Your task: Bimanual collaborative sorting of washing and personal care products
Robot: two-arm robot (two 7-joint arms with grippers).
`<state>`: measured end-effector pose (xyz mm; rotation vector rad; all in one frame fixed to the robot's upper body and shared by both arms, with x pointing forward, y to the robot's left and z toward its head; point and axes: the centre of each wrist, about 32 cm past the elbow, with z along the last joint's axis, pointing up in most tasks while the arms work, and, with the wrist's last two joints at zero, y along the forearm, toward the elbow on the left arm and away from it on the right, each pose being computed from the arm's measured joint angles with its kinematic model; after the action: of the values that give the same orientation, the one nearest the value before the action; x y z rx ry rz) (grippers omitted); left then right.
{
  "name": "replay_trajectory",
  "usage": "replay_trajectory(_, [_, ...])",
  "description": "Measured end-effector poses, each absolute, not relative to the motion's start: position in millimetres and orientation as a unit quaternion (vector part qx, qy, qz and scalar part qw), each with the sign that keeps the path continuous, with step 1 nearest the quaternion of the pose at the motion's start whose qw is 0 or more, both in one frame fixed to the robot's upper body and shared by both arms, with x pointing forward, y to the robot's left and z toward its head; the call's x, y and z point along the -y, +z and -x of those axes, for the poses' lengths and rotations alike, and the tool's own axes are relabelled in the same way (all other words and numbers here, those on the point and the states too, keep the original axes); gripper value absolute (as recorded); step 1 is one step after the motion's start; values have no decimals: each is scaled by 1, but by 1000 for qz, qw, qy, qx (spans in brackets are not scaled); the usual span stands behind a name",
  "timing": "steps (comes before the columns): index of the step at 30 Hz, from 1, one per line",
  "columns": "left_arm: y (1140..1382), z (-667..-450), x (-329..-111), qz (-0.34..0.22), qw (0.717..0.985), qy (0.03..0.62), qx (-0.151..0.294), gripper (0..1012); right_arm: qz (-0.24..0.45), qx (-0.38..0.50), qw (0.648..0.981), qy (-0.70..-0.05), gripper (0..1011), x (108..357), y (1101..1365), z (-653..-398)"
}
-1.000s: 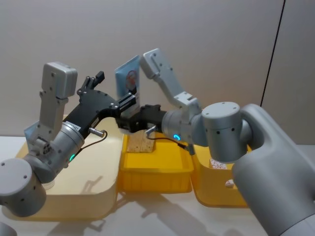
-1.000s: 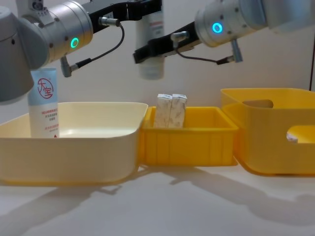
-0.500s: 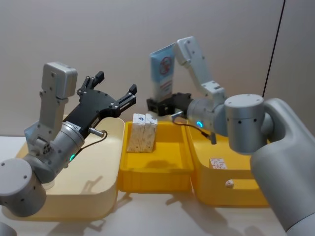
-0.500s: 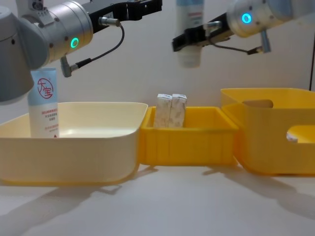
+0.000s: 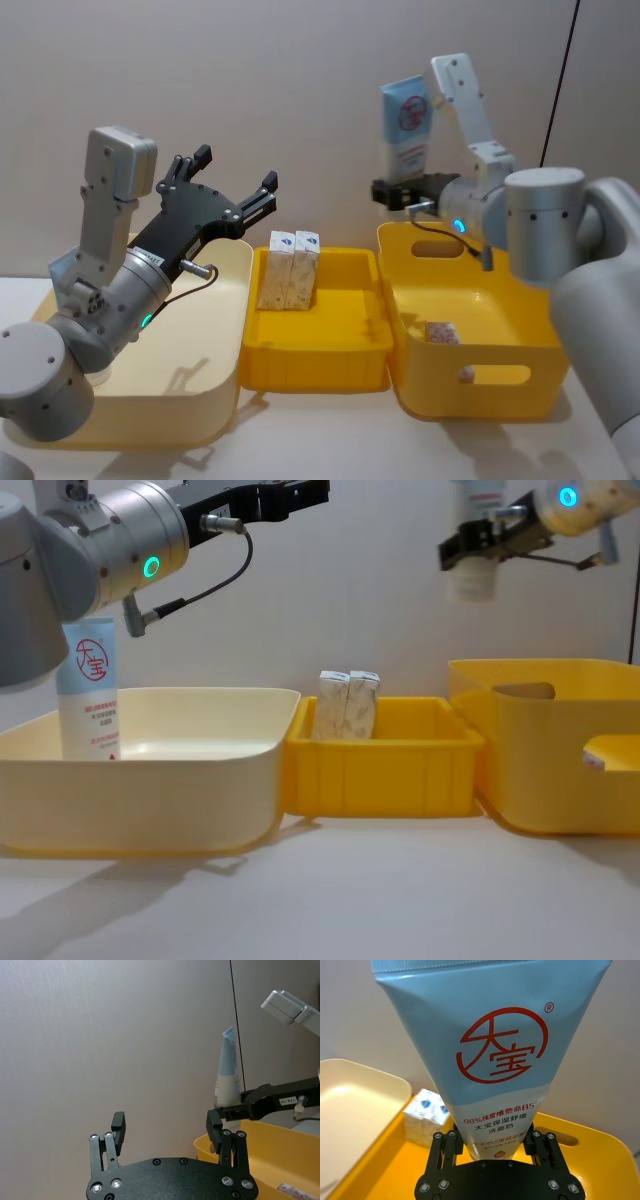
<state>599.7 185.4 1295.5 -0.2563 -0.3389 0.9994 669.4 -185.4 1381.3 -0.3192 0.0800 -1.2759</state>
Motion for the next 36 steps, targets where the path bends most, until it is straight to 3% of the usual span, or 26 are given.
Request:
replay_trajectory(15, [1296, -600, -185, 122, 856, 476, 161, 1004, 210, -97, 736, -637, 641, 219, 1399, -687])
replay_trajectory(31, [1295, -600, -185, 122, 856, 475, 161, 1003, 295, -177, 708, -616, 641, 237, 1406, -705])
replay_trajectory(36, [1295, -600, -185, 122, 856, 475, 161, 1003, 321, -200, 702, -604, 757, 240, 1406, -712])
